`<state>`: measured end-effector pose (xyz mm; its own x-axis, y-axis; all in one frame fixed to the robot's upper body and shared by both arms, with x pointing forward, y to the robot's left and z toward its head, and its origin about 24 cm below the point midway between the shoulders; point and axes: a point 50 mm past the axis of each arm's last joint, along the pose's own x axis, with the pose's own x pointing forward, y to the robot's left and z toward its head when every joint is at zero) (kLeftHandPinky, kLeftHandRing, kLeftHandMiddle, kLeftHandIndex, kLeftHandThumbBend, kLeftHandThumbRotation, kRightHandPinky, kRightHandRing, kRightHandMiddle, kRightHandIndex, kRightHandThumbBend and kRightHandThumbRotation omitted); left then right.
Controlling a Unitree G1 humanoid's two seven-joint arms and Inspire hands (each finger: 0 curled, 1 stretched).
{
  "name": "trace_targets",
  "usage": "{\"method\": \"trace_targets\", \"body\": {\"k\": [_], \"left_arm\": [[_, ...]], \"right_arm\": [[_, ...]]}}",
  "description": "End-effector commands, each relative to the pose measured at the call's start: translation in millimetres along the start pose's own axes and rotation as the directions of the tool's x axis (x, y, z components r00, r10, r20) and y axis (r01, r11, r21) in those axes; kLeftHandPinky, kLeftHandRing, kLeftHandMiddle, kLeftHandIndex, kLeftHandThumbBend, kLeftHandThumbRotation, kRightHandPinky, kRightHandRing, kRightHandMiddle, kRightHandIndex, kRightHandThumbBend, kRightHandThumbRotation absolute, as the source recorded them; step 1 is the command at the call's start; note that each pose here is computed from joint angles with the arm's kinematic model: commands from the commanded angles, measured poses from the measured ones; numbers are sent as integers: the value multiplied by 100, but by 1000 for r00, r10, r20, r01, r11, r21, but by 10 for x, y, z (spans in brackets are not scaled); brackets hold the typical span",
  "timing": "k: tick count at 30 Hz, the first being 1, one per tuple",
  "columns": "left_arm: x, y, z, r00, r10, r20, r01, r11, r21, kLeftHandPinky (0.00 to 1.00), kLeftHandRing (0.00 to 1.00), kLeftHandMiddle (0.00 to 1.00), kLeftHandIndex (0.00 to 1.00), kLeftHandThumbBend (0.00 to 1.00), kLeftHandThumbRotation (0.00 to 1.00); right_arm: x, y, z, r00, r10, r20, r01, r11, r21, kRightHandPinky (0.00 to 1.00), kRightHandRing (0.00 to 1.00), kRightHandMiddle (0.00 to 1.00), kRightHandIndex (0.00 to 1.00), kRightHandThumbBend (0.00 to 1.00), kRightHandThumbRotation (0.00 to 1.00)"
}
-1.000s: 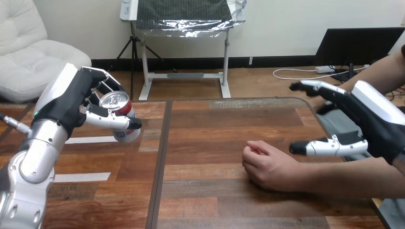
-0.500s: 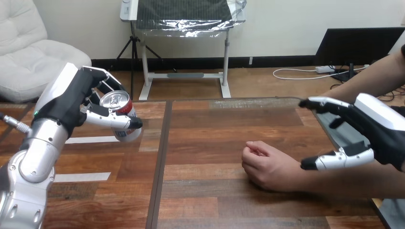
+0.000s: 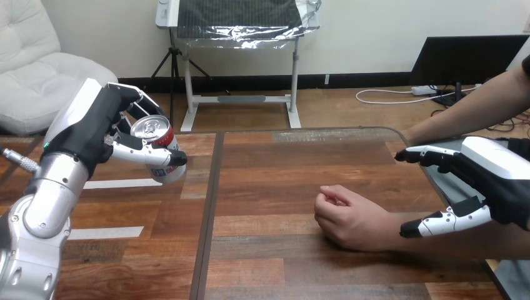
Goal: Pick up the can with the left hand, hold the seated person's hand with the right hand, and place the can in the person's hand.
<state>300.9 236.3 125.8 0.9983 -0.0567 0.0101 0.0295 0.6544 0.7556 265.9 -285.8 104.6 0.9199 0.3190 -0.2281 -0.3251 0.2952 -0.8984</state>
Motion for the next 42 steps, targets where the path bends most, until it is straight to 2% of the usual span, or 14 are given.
{"method": "trace_targets", "body": {"k": [1, 7, 16, 25, 36, 42], "left_arm": [[25, 175, 196, 994, 66, 85, -66, 998, -5, 18, 22, 35, 42, 84, 0], [27, 178, 197, 994, 68, 87, -68, 998, -2, 18, 22, 35, 42, 85, 0], [30, 187, 201, 994, 68, 88, -67, 998, -15, 21, 25, 36, 42, 84, 0], [33, 199, 200, 994, 65, 87, -64, 998, -15, 24, 29, 38, 42, 83, 0], [36, 205, 201, 994, 69, 91, -68, 998, -10, 24, 28, 38, 42, 84, 0], [38, 206, 201, 993, 72, 96, -72, 997, -8, 22, 27, 37, 42, 85, 0]], "right_arm": [[80, -225, 82, 999, -35, 30, 38, 995, -91, 84, 87, 88, 87, 100, 50], [110, -144, 58, 1000, -13, 25, 15, 995, -100, 85, 87, 88, 87, 100, 51], [153, -24, 39, 999, 20, 33, -16, 994, -112, 83, 84, 85, 85, 100, 46], [200, 107, 26, 998, 52, 39, -48, 993, -110, 81, 83, 84, 83, 100, 36], [250, 255, 8, 994, 99, 36, -94, 987, -128, 80, 82, 83, 82, 100, 24], [275, 333, 10, 990, 142, 21, -137, 980, -145, 79, 81, 82, 82, 100, 19]]}}
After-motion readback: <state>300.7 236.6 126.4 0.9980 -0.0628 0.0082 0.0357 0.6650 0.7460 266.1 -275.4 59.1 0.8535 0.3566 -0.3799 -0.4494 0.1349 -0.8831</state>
